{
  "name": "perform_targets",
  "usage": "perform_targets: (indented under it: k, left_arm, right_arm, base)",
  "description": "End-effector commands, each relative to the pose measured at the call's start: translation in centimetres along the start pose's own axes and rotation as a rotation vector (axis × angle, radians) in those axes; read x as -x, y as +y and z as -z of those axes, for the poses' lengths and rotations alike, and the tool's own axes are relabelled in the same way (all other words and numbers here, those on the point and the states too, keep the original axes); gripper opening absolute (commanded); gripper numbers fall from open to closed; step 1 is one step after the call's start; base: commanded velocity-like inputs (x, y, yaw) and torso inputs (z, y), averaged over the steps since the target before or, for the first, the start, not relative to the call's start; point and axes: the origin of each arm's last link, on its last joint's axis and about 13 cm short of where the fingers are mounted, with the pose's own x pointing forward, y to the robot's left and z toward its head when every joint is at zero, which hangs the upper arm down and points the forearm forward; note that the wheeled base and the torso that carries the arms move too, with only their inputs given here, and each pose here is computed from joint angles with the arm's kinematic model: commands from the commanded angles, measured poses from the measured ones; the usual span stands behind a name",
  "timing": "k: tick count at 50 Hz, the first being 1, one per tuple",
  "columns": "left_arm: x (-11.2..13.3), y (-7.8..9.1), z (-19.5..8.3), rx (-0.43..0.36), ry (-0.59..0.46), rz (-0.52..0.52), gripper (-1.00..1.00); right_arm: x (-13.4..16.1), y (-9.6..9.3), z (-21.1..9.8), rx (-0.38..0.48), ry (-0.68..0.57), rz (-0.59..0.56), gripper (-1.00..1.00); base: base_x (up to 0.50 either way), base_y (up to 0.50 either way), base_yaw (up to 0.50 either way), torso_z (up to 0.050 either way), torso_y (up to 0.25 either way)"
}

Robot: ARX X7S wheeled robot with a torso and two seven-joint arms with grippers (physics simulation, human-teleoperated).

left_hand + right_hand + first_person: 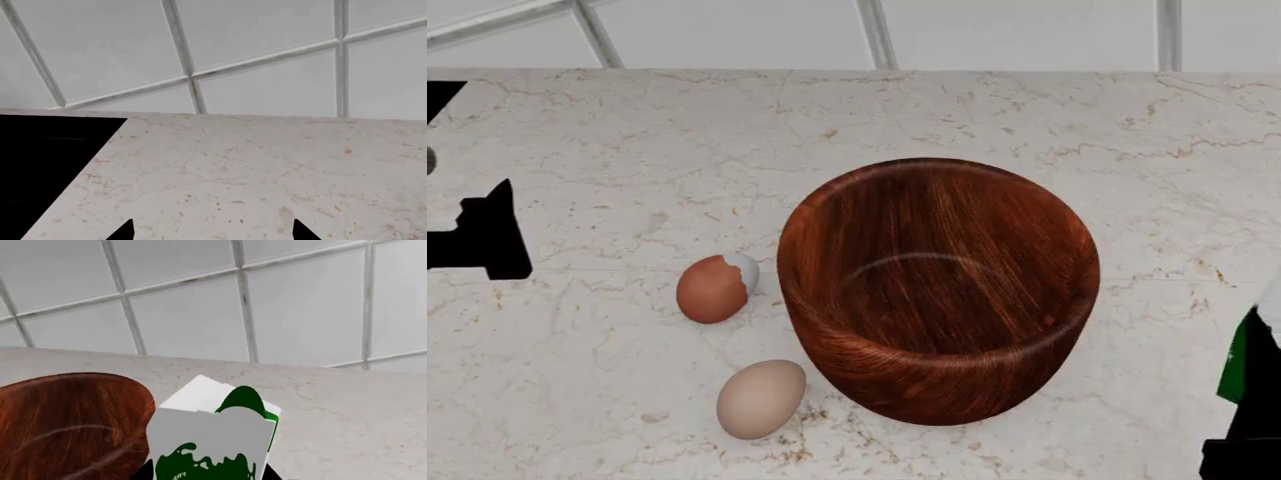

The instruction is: Place the eggs and milk next to the bowl.

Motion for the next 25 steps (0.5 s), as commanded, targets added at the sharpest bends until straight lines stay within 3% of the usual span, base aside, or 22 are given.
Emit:
perform_targets:
  k: [1, 25]
  left_arm:
    - [-0.06, -0.12, 0.06, -0.015, -0.011, -0.010, 1.00]
    - [0.25, -0.18, 0.04, -0.015, -0.016, -0.007, 1.00]
  right_arm:
    - [1.28, -0.92, -0.39, 0.047, -0.008, -0.130, -1.00]
    - [1.83, -0.93, -0.89, 0.106, 0.019, -0.349, -1.00]
  base:
    - [0.00, 0.00, 0.00, 0.000, 0.000]
    - [0.00, 0.00, 0.00, 0.000, 0.000]
